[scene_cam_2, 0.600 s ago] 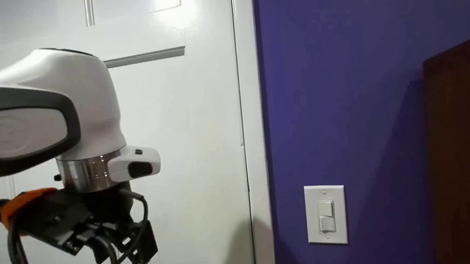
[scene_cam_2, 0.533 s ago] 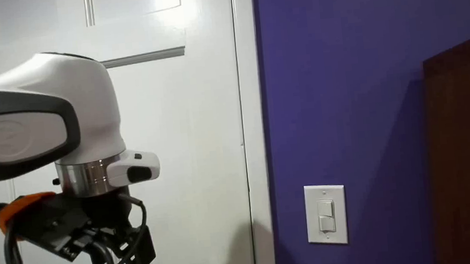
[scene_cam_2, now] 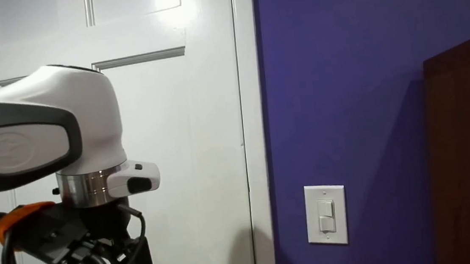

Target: Turn the top silver lock on the door to the right

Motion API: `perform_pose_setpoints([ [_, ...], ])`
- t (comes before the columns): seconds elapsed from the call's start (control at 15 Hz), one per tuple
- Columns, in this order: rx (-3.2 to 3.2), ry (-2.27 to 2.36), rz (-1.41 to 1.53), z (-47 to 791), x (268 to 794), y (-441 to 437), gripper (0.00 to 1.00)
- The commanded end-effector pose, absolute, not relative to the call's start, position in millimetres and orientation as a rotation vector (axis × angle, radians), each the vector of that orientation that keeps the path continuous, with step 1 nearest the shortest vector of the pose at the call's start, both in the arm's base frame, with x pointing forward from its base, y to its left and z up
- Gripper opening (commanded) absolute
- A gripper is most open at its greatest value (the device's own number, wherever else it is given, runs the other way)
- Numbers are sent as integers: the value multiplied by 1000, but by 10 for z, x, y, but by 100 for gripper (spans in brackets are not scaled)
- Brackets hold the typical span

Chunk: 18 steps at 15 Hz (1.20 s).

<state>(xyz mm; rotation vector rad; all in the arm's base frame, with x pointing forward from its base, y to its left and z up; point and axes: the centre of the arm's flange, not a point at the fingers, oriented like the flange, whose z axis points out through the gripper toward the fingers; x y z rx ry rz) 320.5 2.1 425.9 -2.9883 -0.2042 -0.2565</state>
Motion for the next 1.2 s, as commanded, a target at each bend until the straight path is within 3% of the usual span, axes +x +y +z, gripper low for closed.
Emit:
perform_pose_setpoints([
  [0.0, -3015, -197, -179, 4171, 3255, 36, 100],
  [0.67, -3082, -373, 5, 3553, 3383, 44, 100],
  [1.13, -3111, -360, 29, 3655, 3455, 37, 100],
])
